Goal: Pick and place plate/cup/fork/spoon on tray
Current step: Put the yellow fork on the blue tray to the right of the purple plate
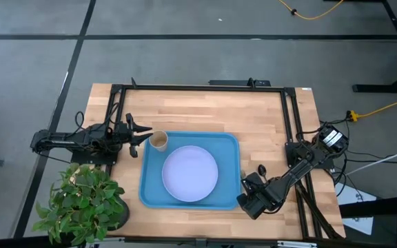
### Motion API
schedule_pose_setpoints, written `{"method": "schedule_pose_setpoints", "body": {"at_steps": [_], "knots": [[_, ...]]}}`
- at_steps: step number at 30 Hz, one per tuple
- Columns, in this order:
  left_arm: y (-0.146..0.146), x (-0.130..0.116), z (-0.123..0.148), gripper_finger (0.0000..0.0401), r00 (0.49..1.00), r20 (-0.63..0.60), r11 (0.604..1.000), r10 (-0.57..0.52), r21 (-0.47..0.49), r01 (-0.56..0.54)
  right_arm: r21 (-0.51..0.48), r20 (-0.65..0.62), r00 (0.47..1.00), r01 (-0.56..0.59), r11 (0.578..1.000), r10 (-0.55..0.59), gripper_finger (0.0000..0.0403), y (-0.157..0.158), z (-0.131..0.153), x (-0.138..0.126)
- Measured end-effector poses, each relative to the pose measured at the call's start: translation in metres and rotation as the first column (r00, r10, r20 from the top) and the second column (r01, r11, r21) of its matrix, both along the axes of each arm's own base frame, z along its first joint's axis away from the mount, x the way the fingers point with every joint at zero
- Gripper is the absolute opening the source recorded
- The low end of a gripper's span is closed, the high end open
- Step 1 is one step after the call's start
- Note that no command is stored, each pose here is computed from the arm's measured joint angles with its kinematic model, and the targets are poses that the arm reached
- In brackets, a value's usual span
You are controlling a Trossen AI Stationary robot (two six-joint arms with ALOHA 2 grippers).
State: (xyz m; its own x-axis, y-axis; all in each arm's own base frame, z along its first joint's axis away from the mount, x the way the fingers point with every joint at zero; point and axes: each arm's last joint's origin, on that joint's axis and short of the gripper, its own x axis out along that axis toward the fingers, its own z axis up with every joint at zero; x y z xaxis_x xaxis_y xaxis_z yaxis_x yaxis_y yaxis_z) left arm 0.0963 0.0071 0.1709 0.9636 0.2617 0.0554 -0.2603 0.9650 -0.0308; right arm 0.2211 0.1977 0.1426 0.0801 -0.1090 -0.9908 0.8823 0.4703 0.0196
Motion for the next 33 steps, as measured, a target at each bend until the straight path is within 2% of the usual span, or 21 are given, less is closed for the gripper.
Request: {"method": "schedule_pose_setpoints", "body": {"at_steps": [14, 22, 25, 33], "knots": [[0.0, 0.0, 0.0, 0.0101, 1.0, 0.0, 1.0, 0.0, 0.0, 0.0, -0.016, -0.01, 0.999, 0.053, 0.998, -0.053, 0.004, -0.001, 0.0, -0.002], [0.0, 0.0, 0.0, 0.0101, 1.0, 0.0, 1.0, 0.0, 0.0, 0.0, -0.027, -0.027, 0.998, 0.053, 0.998, -0.053, 0.0113, -0.002, -0.003, -0.004], [0.0, 0.0, 0.0, 0.0101, 1.0, 0.0, 1.0, 0.0, 0.0, 0.0, -0.023, -0.024, 0.998, 0.053, 0.998, -0.053, 0.0129, -0.002, -0.003, -0.003], [0.0, 0.0, 0.0, 0.0101, 1.0, 0.0, 1.0, 0.0, 0.0, 0.0, 0.022, 0.021, 0.998, 0.05, 0.998, -0.051, 0.0118, -0.004, -0.013, -0.006]]}}
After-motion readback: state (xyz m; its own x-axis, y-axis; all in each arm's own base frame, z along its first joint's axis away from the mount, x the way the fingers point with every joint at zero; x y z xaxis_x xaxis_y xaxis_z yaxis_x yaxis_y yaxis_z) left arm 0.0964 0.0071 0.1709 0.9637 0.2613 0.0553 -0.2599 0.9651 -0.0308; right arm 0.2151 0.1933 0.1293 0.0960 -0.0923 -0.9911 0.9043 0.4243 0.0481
